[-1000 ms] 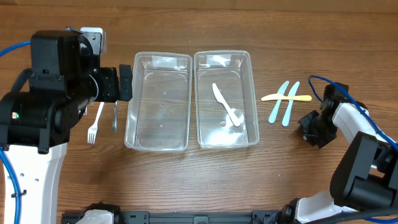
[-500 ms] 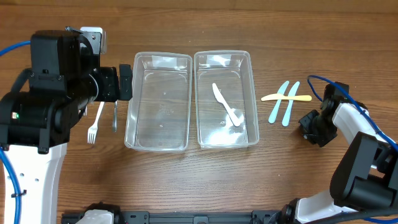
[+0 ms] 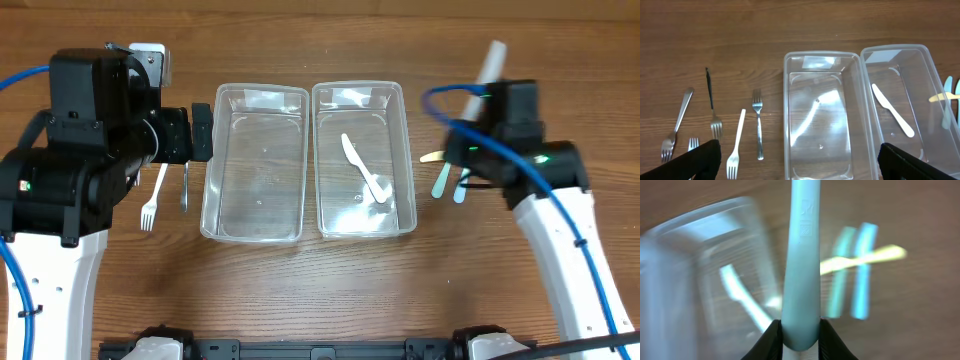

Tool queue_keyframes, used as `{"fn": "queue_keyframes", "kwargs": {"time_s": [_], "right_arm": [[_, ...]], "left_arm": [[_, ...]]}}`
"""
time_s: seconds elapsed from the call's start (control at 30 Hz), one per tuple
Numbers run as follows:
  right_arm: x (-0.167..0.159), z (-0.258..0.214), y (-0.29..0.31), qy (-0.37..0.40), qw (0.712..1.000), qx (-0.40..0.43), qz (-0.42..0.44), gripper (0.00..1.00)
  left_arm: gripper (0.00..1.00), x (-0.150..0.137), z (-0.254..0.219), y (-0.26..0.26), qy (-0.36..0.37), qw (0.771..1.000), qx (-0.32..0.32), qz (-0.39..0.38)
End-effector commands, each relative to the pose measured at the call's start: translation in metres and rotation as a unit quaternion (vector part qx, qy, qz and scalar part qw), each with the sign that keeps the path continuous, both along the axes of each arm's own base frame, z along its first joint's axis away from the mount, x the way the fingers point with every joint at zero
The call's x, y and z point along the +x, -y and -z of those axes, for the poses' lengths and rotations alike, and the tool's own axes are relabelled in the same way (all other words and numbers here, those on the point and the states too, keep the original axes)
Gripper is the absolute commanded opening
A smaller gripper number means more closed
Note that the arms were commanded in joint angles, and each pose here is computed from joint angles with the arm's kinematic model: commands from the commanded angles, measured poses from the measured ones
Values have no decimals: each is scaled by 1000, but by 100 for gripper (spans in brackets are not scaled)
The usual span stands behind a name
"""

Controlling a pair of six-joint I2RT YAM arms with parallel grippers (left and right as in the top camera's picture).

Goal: Pack container
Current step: 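Carry the light blue knife into the right container and release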

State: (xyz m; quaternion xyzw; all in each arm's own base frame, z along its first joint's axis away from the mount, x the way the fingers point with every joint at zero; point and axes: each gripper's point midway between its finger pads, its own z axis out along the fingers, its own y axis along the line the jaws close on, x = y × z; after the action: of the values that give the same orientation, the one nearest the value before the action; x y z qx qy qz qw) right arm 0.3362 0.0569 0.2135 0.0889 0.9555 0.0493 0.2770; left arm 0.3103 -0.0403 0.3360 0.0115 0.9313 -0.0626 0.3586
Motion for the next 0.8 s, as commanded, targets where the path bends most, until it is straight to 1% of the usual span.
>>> {"fn": "queue_keyframes", "kwargs": {"time_s": [0.0,0.1,0.23,0.3,0.37,0.4,0.47,0.53,0.63,0.67,0.77], "right_arm": [[-7,15,-48,-23,996,-17,-84,6],[-12,60,-77,-93,987,-38,-125,6],[-13,120,-90,-179,973,-50,-140,6],[-14,141,-93,-206,967,-51,-144,6],[-15,151,-93,-219,964,-54,-144,11],[-15,151,-93,-218,963,-54,-145,24],[-15,151,-93,-219,963,-55,-147,61],[-17,150,-92,-222,962,-56,-146,62],[-11,144,-91,-211,967,-58,-131,60],[-5,132,-93,-196,972,-52,-119,60],[24,59,-94,-104,991,-34,-74,59]], "left_arm": [[100,2,-2,0,4,1000,0,4],[100,2,-2,0,4,1000,0,4],[100,2,-2,0,4,1000,0,4],[100,2,-2,0,4,1000,0,4],[100,2,-2,0,3,1000,0,4],[100,2,-2,0,3,1000,0,4],[100,2,-2,0,4,1000,0,4],[100,2,-2,0,4,1000,0,4],[100,2,-2,0,4,1000,0,4],[100,2,-2,0,4,1000,0,4],[100,2,-2,0,4,1000,0,4]]}}
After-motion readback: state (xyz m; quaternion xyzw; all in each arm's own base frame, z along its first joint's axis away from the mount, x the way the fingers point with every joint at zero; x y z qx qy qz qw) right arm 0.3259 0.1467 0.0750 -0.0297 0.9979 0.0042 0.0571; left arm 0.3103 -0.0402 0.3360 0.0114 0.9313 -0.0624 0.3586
